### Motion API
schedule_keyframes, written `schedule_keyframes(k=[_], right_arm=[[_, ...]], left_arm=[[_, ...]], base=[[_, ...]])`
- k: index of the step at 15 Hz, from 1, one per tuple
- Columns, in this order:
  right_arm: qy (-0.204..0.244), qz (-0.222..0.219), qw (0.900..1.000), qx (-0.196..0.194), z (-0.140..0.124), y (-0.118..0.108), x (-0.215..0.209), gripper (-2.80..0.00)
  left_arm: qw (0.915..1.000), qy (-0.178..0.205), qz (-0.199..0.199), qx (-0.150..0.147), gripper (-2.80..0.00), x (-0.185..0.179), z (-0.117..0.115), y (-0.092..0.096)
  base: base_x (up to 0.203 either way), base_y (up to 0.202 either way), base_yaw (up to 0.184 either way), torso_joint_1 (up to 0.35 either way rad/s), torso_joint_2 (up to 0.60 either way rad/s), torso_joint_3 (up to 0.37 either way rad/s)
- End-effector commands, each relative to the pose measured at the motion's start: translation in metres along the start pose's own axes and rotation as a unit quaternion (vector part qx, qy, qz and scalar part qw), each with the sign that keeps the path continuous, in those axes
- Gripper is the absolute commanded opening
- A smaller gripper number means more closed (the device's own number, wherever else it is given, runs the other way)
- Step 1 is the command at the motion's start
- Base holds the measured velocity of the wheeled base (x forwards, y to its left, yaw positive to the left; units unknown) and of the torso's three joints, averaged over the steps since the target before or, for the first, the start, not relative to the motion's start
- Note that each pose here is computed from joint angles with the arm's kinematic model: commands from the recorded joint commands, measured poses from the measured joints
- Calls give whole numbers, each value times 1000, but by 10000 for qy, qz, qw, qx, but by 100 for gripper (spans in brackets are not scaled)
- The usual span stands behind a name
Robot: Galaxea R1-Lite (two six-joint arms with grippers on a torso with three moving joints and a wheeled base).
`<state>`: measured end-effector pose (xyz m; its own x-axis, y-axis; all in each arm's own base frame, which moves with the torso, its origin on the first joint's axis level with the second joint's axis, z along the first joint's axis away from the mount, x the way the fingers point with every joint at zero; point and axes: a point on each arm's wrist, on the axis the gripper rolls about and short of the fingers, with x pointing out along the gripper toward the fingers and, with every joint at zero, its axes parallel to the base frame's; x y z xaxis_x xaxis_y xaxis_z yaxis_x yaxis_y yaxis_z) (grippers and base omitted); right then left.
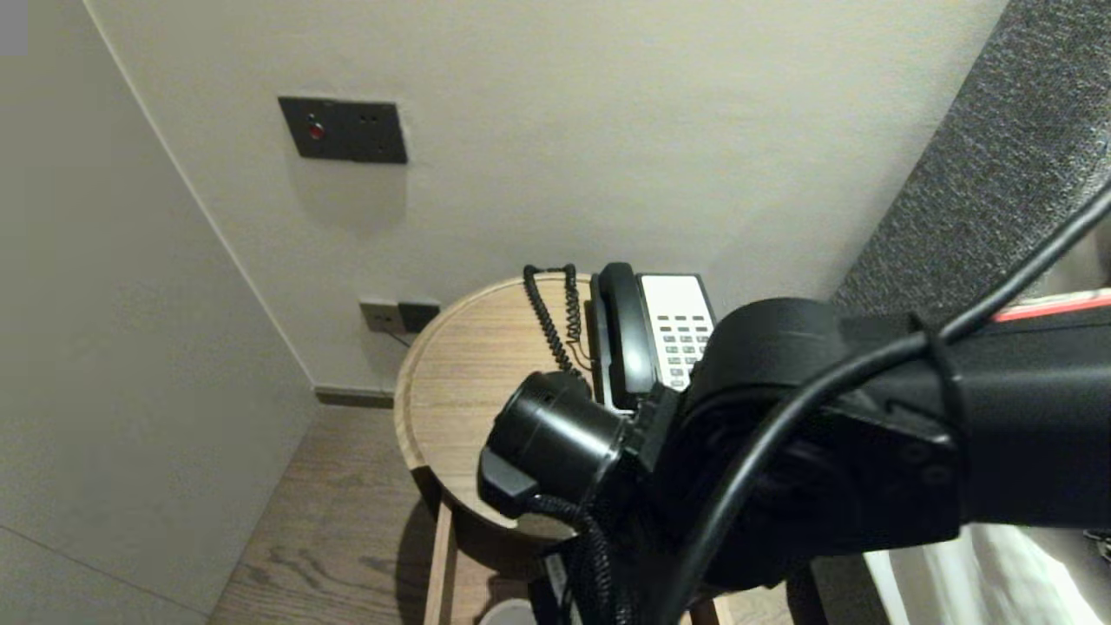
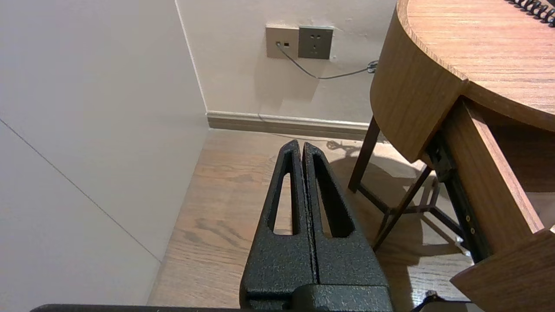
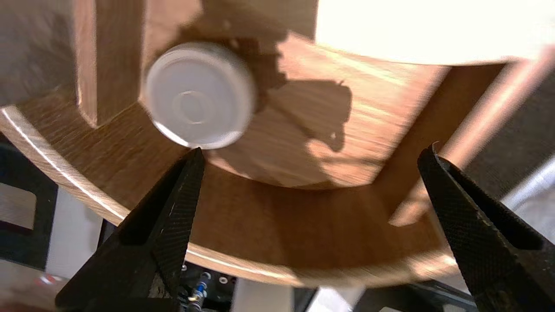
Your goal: Put the remote controls on the table in the drawer one by one, then close the nightstand drawer
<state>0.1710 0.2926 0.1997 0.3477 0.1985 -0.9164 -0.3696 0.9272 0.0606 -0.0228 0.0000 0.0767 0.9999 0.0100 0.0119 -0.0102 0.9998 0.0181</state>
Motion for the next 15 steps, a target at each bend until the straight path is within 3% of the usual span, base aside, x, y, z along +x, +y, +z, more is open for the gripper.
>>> schedule_keyframes(k=[1,8,9,15], right_arm=[[-193,37,9994,274,-3,-28,-27,0],[-603,6,9937,941,-47,-103,-62,0],[-607,-37,9931,1004,-58,-113,-65,-280],[-335,-282,9926,1134,-121,-152,-61,-280]], left_arm=[[10000,-9,4,1,-280,0,0,0],[10000,-9,4,1,-280,0,0,0],[10000,-9,4,1,-280,0,0,0],[10000,-9,4,1,-280,0,0,0]], base=[[0,0,0,0,0,0],[0,0,0,0,0,0],[0,0,0,0,0,0],[0,0,0,0,0,0]])
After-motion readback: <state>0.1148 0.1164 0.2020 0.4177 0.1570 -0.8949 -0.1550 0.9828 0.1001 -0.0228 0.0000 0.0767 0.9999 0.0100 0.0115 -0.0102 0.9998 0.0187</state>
